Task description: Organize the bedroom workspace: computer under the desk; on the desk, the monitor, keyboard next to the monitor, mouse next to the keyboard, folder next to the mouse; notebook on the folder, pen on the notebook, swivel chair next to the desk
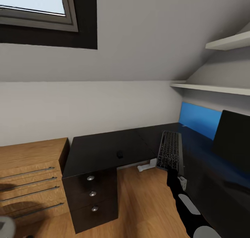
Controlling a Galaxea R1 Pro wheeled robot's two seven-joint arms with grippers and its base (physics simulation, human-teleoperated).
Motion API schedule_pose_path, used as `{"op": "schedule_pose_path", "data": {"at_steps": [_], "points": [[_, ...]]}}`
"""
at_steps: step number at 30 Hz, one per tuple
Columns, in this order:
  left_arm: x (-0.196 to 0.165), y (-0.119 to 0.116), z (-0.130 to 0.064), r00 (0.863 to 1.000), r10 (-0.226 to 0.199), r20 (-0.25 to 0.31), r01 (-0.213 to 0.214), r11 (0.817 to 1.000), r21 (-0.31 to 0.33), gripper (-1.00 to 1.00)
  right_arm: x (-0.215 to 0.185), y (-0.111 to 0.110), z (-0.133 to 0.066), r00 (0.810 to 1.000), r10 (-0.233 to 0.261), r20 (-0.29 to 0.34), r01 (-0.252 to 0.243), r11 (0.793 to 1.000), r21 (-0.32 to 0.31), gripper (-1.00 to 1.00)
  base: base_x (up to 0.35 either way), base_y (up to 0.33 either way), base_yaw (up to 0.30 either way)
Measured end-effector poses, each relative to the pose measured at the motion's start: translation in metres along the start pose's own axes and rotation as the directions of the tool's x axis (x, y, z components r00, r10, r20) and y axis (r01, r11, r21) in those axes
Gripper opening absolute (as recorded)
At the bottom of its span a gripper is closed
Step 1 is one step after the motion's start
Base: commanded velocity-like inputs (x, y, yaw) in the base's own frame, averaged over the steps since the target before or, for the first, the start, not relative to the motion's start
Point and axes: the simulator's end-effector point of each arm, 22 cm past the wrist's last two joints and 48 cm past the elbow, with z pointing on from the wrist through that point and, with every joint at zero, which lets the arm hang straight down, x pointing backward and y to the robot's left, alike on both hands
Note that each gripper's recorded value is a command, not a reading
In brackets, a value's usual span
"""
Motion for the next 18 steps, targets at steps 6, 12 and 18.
{"op": "schedule_pose_path", "data": {"at_steps": [6,12,18], "points": [[-0.003,-0.001,0.001,1.0,-0.002,0.008,0.002,1.0,0.002,1.0,0.003,0.006,0.0,1.0,-0.004,-0.008,0.004,1.0,-0.01,-1.0,0.0,0.0,0.145],[-0.006,-0.002,0.001,1.0,-0.003,0.014,0.003,1.0,0.004,1.0,0.013,0.009,-0.001,0.999,-0.031,-0.041,0.031,0.999,-0.008,-1.0,0.0,0.0,0.165],[-0.008,-0.002,0.002,1.0,-0.004,0.021,0.004,1.0,0.005,1.0,0.017,0.014,0.002,0.993,-0.094,-0.068,0.096,0.995,0.02,-1.0,0.0,0.0,0.174]]}}
